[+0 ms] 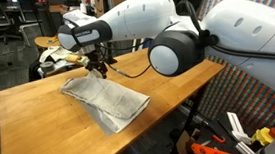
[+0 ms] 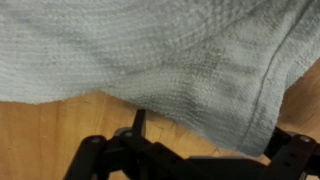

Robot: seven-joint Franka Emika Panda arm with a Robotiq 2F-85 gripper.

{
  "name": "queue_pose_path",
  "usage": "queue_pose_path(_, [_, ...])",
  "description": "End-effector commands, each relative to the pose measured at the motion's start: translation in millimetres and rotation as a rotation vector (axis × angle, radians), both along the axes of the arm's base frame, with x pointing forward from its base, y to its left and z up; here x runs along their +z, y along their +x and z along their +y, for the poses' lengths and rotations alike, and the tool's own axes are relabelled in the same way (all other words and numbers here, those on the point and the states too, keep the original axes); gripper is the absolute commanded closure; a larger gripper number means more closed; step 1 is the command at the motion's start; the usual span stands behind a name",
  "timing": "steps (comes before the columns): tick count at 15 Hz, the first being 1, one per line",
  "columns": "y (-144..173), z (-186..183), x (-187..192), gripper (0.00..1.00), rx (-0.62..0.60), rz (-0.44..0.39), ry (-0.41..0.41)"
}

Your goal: Fold the towel on the table.

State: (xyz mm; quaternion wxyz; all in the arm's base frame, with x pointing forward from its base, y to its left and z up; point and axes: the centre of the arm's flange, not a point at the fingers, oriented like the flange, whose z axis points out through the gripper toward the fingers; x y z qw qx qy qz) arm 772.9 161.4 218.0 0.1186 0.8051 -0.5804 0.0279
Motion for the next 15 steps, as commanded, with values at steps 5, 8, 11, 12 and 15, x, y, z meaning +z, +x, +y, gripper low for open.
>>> queue_pose_path(5, [46.5, -16.5, -0.5, 0.0, -0.018, 0.004, -0.026])
queue_pose_path(8, [34.7, -22.9, 7.1, 0.0, 0.007, 0.016, 0.034])
queue_pose_path(11, [32.7, -20.3, 19.3, 0.0, 0.006, -0.023, 0.102])
queue_pose_path(12, [33.1, -17.8, 22.4, 0.0, 0.005, -0.035, 0.115])
queue_pose_path(15, [31.4, -6.3, 28.9, 0.0, 0.017, -0.071, 0.141])
